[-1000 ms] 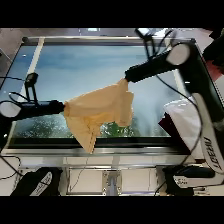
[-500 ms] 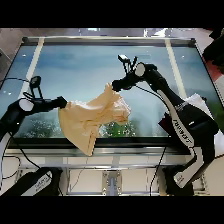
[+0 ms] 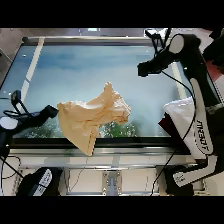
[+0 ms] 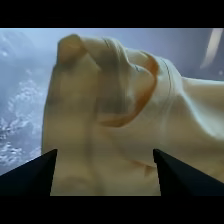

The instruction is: Fold the shirts.

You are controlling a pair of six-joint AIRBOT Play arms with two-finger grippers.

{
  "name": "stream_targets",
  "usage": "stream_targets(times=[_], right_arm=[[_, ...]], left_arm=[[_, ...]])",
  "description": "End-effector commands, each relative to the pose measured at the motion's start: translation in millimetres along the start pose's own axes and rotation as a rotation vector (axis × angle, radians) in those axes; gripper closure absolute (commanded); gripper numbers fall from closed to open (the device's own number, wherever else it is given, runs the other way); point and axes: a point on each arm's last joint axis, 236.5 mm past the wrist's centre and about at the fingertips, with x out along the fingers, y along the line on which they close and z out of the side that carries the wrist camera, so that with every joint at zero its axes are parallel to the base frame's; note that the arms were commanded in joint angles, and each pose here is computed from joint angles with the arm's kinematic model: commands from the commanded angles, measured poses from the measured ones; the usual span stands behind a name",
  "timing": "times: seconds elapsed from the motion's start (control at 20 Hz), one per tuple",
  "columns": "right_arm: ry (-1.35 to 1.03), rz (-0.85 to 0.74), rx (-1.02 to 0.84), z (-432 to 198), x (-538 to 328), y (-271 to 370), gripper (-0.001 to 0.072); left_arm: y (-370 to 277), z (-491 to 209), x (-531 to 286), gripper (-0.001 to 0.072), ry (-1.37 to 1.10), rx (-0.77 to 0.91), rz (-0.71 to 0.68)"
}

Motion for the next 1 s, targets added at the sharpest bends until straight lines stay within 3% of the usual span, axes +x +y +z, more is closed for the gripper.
stream_targets(times=[0.0,0.2,0.4,0.95], right_arm=[[-0.036,0.043,0.003,2.6,-25.5,11.2,0.0271],[-0.037,0.08,-0.006,3.0,-25.2,24.5,0.0271],[-0.03,0.095,-0.005,1.4,-25.5,27.9,0.0271],[-0.038,0.135,0.0,3.2,-26.5,37.2,0.0272]], left_arm=[[-28.7,-15.6,23.2,0.0013,-0.014,-0.123,-0.229],[-31.0,-12.6,54.0,0.0014,0.006,-0.178,-0.316],[-16.7,-24.4,71.8,0.0076,0.055,-0.195,-0.292],[-8.7,-23.3,81.9,0.0075,0.078,-0.165,-0.258]])
